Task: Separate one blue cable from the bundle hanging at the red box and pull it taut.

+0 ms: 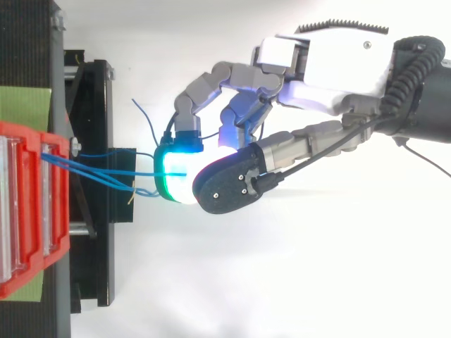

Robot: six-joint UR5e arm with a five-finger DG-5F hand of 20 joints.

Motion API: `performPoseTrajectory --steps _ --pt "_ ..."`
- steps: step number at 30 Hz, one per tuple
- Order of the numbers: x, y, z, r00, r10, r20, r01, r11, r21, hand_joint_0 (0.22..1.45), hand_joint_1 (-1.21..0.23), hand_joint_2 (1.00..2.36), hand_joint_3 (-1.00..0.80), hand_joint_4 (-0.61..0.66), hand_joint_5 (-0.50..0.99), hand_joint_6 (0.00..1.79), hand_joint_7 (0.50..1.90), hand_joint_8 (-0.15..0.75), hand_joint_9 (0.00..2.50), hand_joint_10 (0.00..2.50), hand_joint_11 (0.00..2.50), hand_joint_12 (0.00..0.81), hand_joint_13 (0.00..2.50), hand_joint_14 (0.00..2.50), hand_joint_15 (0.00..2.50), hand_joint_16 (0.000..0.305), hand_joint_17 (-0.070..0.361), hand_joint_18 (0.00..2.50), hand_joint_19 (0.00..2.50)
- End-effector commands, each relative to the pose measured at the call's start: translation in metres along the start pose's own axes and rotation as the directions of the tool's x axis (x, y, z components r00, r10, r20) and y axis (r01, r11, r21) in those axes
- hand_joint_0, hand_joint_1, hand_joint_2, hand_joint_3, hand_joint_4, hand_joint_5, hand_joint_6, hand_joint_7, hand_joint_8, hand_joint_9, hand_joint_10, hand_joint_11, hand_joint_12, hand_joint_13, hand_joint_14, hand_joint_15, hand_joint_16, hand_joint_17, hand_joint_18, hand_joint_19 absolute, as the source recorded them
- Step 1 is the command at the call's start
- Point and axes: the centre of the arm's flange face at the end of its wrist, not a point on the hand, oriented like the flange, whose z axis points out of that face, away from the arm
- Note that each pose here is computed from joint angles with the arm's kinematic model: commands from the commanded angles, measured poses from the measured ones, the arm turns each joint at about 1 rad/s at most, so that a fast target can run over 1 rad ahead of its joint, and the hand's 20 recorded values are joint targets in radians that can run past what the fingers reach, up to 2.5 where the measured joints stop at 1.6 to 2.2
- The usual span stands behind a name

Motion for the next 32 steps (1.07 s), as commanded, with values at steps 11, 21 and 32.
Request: performPoseTrajectory --steps 11,21,32 --pt "0.0000 -0.0005 -0.0003 1.0000 0.000 0.000 0.000 1.0000 0.001 0.73 -0.63 1.01 -0.32 0.02 -0.23 0.96 0.96 0.278 0.88 0.86 1.23 0.288 1.13 0.54 1.47 0.047 0.105 0.93 0.90" --pt "0.0000 0.0002 0.0001 1.0000 0.000 0.000 0.000 1.0000 0.000 0.73 -0.63 1.01 -0.32 0.02 -0.23 0.96 0.96 0.283 0.89 0.86 1.23 0.289 1.13 0.53 1.46 0.047 0.105 0.93 0.90" --pt "0.0000 -0.0005 -0.0003 1.0000 0.000 0.000 0.000 1.0000 0.001 0.73 -0.63 1.01 -0.32 0.02 -0.23 0.96 0.96 0.278 0.89 0.86 1.22 0.285 1.14 0.54 1.45 0.047 0.105 0.93 0.90"
